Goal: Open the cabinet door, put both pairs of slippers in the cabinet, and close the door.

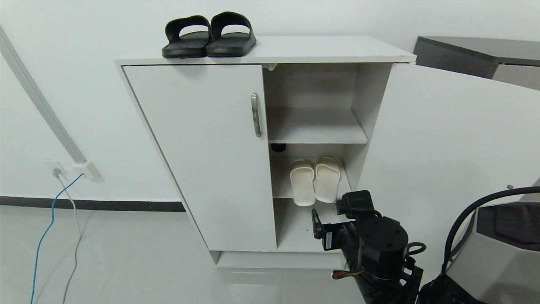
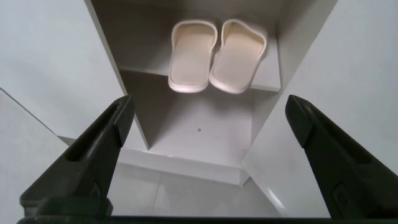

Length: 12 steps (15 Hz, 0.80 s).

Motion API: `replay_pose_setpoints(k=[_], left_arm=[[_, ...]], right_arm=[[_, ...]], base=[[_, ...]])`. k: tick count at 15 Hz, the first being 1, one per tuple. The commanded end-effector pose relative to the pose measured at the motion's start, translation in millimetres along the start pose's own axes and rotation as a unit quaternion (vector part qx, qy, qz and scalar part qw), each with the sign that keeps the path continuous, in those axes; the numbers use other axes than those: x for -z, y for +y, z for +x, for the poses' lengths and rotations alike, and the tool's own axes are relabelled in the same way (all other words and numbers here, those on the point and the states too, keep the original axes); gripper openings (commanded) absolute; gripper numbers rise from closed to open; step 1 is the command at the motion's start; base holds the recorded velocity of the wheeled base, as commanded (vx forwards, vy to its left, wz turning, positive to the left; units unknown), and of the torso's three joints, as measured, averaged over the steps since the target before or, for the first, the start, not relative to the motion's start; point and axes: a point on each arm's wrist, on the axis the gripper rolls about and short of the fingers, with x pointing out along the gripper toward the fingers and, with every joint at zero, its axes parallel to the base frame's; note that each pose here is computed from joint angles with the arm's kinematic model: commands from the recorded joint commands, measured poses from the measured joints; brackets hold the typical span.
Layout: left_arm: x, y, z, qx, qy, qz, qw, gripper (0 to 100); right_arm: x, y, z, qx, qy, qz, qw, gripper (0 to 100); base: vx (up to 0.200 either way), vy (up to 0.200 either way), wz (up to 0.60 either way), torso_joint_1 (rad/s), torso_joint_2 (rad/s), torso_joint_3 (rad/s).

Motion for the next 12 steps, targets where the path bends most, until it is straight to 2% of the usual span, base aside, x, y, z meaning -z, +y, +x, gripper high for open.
replay_pose_setpoints(k=[1,7,12], left_arm=[[0.0,0.0,0.1,0.0,0.001,0.0,1.0,0],[0.0,0.1,0.1,-0.002,0.001,-0.002,1.0,0],[0.0,0.0,0.1,-0.001,0.001,-0.002,1.0,0]], right_arm=[[2.5,0.2,1.6,0.001,0.002,-0.002,1.0,100],[2.9,-1.2,4.0,0.006,0.001,-0.001,1.0,100],[2.6,-1.6,4.3,0.006,0.0,0.001,1.0,100]], base=[[0.0,0.0,0.0,0.002,0.0,0.203],[0.0,0.0,0.0,0.002,0.0,0.196],[0.0,0.0,0.0,0.002,0.0,0.03]])
